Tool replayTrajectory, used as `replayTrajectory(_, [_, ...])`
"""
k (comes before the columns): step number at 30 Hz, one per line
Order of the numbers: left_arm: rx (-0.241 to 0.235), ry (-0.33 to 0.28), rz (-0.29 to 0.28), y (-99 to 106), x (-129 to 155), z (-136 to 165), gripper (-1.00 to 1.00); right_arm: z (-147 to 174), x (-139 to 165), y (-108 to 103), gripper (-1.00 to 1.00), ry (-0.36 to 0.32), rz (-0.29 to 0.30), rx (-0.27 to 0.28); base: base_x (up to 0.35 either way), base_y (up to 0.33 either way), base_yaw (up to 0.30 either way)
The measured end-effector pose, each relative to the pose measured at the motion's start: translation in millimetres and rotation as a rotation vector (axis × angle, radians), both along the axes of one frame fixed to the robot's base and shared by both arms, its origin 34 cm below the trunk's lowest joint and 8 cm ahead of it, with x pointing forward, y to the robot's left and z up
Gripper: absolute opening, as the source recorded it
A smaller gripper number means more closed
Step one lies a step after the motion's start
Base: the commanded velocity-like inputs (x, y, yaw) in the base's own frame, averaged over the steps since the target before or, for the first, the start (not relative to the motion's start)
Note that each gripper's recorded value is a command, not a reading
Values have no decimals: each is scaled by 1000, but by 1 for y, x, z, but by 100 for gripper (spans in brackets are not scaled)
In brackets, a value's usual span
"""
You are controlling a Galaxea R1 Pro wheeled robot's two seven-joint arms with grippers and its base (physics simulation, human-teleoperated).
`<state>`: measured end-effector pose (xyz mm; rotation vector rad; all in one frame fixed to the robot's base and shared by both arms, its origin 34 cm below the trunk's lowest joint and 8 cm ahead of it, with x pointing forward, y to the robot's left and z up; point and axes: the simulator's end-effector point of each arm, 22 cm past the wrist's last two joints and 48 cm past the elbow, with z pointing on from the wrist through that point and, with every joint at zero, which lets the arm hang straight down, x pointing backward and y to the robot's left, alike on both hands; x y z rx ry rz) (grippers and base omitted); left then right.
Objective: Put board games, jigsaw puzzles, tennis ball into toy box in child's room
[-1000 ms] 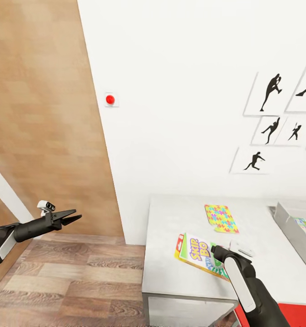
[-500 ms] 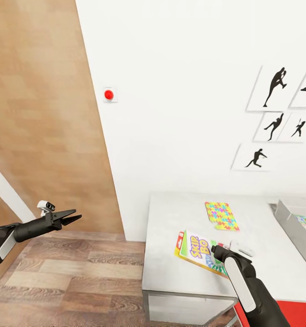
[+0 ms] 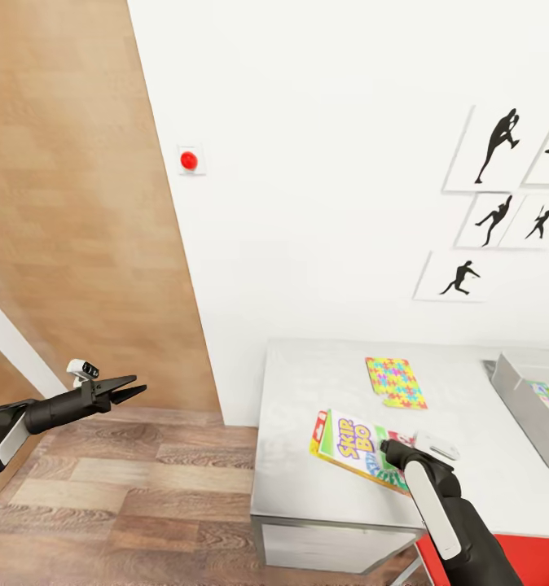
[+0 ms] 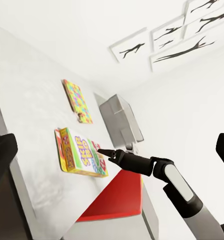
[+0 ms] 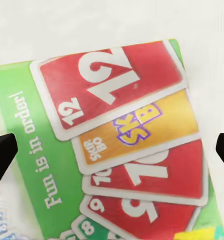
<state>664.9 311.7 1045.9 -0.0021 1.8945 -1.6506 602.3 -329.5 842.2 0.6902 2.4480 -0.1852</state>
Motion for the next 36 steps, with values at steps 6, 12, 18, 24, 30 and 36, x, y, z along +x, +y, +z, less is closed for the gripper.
replayTrajectory(6, [0, 10, 0, 0, 0, -5, 100, -5, -2, -1, 100, 10, 0, -2, 0, -85, 0])
replayTrajectory(12, [0, 20, 0, 0, 1, -11, 100, -9, -3, -2, 100, 19, 0, -3, 0, -14, 0])
replayTrajectory(18, [0, 29, -1, 0, 1, -16, 100, -13, -4, -2, 100, 26, 0, -5, 0, -2, 0])
replayTrajectory(24, [0, 38, 0, 0, 1, -21, 100, -13, -3, -2, 100, 26, 4, -11, 0, 0, 0])
replayTrajectory(30, [0, 48, 0, 0, 1, -26, 100, -13, -2, -2, 100, 24, 7, -17, 0, 29, 0])
replayTrajectory(36, [0, 50, 0, 0, 1, -28, 100, -13, -2, -3, 100, 25, 11, -23, 0, 52, 0])
